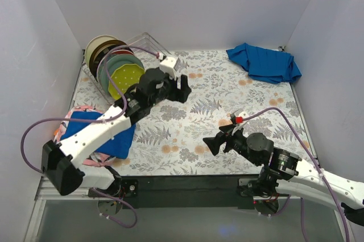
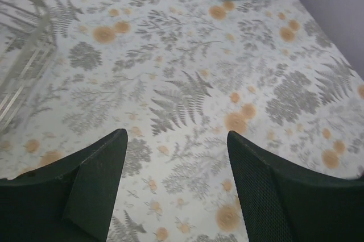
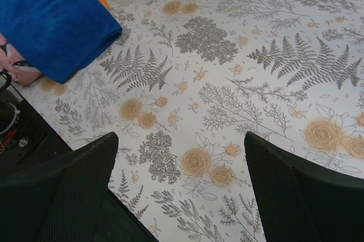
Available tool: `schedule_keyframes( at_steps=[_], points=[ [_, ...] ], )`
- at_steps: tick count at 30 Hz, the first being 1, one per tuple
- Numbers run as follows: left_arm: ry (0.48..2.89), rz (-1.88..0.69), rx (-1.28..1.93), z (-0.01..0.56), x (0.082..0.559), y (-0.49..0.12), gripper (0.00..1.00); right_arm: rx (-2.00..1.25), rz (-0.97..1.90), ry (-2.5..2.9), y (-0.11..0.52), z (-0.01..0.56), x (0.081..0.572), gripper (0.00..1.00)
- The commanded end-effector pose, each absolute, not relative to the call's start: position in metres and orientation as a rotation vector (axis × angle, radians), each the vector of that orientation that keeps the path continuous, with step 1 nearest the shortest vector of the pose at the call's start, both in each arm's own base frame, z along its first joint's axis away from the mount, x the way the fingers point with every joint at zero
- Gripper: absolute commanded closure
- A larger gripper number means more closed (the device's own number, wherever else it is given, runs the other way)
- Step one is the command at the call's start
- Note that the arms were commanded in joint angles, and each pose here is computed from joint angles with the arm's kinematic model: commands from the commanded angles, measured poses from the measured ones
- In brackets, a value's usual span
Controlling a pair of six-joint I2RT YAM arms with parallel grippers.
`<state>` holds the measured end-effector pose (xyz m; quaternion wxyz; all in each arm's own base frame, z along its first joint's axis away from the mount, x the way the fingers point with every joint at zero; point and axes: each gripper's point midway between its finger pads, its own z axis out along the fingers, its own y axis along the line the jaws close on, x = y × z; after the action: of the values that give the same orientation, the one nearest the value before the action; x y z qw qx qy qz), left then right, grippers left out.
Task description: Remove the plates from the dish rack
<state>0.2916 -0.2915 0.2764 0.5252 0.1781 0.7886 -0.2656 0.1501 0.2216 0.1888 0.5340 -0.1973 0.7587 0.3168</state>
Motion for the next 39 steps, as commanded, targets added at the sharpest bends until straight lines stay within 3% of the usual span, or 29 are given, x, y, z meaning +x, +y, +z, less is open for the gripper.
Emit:
schedule_keyframes(
  at_steps=[1,5,8,18,22,39],
  points=[
    [2.039,-0.503,0.437,0.258,0.338,-0.255,0.31,-0.485,0.883,1.674,0.234,0.217,0.142,0.04],
    [2.044,-0.298,0.338,0.286,0.389,-0.210,0.31,-0.470,0.885,1.666,0.234,0.217,0.144,0.05],
    [2.101,-0.068,0.335,0.273,0.408,-0.161,0.31,-0.474,0.905,1.666,0.235,0.216,0.141,0.06],
    [2.126,0.543,0.343,0.248,0.426,-0.060,0.32,-0.418,0.862,1.669,0.229,0.209,0.150,0.07],
    [2.196,0.543,0.343,0.224,0.429,-0.044,0.32,-0.426,0.848,1.684,0.232,0.207,0.152,0.08],
    [2.251,0.437,0.305,0.220,0.472,-0.024,0.35,-0.384,0.761,1.708,0.225,0.196,0.163,0.06]
  ],
)
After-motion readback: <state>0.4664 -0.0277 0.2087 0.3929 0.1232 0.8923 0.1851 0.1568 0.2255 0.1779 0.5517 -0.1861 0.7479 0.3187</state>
